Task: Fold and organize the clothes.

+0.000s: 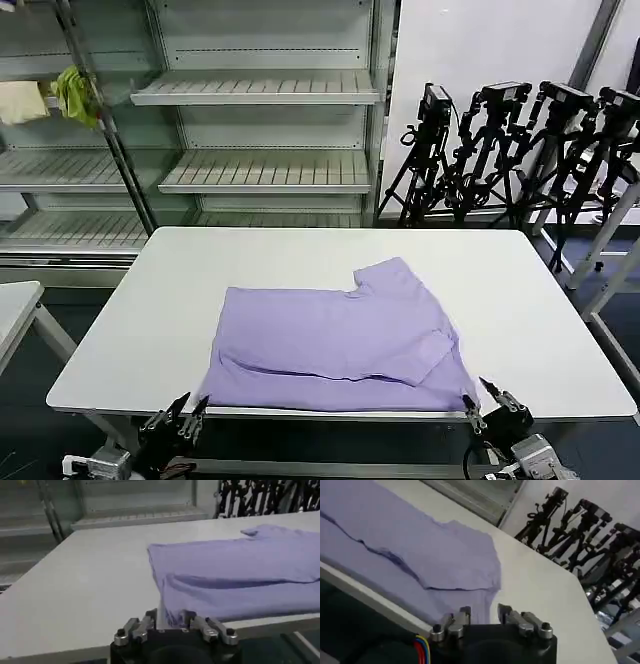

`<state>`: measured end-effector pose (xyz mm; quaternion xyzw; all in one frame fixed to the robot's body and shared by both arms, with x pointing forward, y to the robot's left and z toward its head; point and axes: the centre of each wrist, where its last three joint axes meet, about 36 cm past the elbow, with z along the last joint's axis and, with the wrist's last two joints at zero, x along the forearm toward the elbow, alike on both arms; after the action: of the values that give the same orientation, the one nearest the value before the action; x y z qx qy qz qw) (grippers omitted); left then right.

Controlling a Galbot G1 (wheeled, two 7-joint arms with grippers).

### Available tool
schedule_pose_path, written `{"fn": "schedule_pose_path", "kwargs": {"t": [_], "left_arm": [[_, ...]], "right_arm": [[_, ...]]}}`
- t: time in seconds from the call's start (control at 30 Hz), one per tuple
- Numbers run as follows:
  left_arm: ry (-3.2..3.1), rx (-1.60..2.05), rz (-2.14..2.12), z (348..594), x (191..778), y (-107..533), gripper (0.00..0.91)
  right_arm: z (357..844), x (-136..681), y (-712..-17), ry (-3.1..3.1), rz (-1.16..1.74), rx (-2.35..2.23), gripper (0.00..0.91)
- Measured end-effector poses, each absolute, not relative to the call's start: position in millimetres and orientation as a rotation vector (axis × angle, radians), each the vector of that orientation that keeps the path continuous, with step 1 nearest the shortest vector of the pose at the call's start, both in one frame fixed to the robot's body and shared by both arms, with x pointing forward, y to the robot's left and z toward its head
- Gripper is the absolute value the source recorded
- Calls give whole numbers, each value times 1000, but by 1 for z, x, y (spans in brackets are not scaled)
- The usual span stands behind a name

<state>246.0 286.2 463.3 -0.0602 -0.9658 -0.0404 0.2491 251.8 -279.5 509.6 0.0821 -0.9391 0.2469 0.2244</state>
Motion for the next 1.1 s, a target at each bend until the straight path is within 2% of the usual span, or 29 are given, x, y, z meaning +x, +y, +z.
{"fn": "schedule_pose_path", "kwargs": {"t": [0.47, 1.1], "left_arm": [[-2775, -115, -149, 472, 288, 304, 907], [-2811, -137, 35, 460, 430, 320, 907]], "right_arm": [[508, 317, -286, -2772, 506, 137, 907], [488, 479, -271, -2793, 191, 127, 907]]}}
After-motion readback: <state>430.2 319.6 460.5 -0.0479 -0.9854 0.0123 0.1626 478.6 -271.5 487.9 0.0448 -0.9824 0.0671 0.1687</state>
